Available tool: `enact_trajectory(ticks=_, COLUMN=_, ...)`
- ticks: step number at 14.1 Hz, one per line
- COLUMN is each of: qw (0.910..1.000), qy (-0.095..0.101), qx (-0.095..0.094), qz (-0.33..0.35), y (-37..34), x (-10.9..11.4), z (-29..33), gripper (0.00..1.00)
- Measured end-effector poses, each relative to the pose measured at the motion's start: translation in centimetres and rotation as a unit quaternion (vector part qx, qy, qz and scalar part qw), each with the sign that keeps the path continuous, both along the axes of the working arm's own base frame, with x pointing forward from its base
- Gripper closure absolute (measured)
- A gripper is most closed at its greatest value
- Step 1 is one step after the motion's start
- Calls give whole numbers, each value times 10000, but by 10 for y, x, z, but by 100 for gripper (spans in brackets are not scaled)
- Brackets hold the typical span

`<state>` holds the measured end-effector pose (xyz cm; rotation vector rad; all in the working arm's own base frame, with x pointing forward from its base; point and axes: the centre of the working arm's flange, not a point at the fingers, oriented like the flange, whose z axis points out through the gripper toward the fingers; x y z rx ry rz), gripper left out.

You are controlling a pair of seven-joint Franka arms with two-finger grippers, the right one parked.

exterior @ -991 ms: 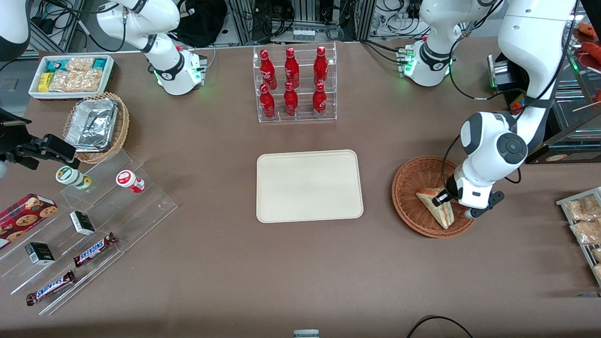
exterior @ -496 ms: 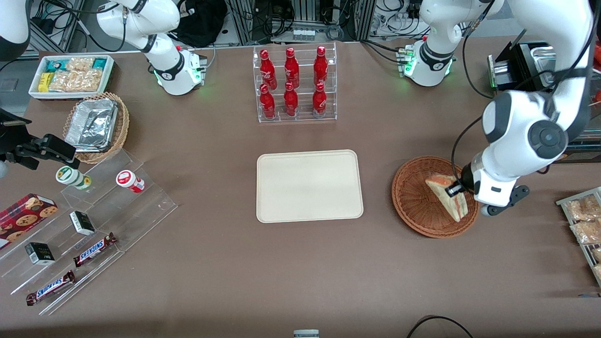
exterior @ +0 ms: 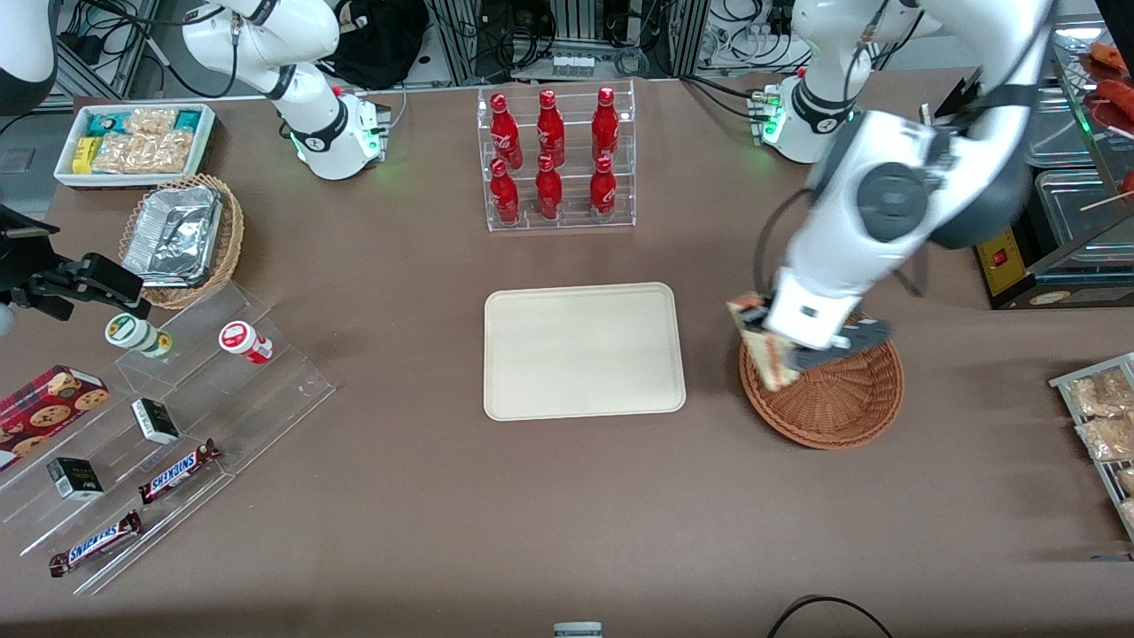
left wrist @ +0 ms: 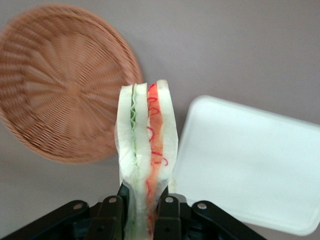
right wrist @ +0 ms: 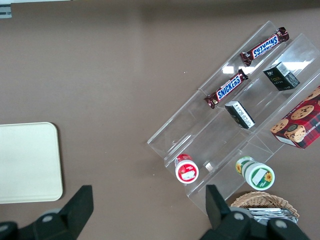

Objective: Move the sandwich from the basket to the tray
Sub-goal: 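Carry the sandwich with the left gripper over the cream tray and lower it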

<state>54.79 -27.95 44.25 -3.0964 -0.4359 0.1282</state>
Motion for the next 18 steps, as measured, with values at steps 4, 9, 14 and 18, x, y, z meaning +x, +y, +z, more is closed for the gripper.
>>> enact_trajectory(ticks=4, qw=9985, qy=109, qx=-42, qz=-543, y=-99, x=-29, z=-33, gripper=85)
enact_trajectory(ticks=9, qw=9953, qy=-303, qx=-89, qz=-917, y=-177, x=-47, z=-111, gripper=85)
enact_trajectory(ticks=14, qw=9931, qy=-497, qx=-4, qz=-1067, y=-213, x=-67, z=-173, gripper=85)
enact_trajectory(ticks=18, qw=9923, qy=-491, qx=-39, qz=-1139, y=-224, x=-74, z=-188, gripper=85)
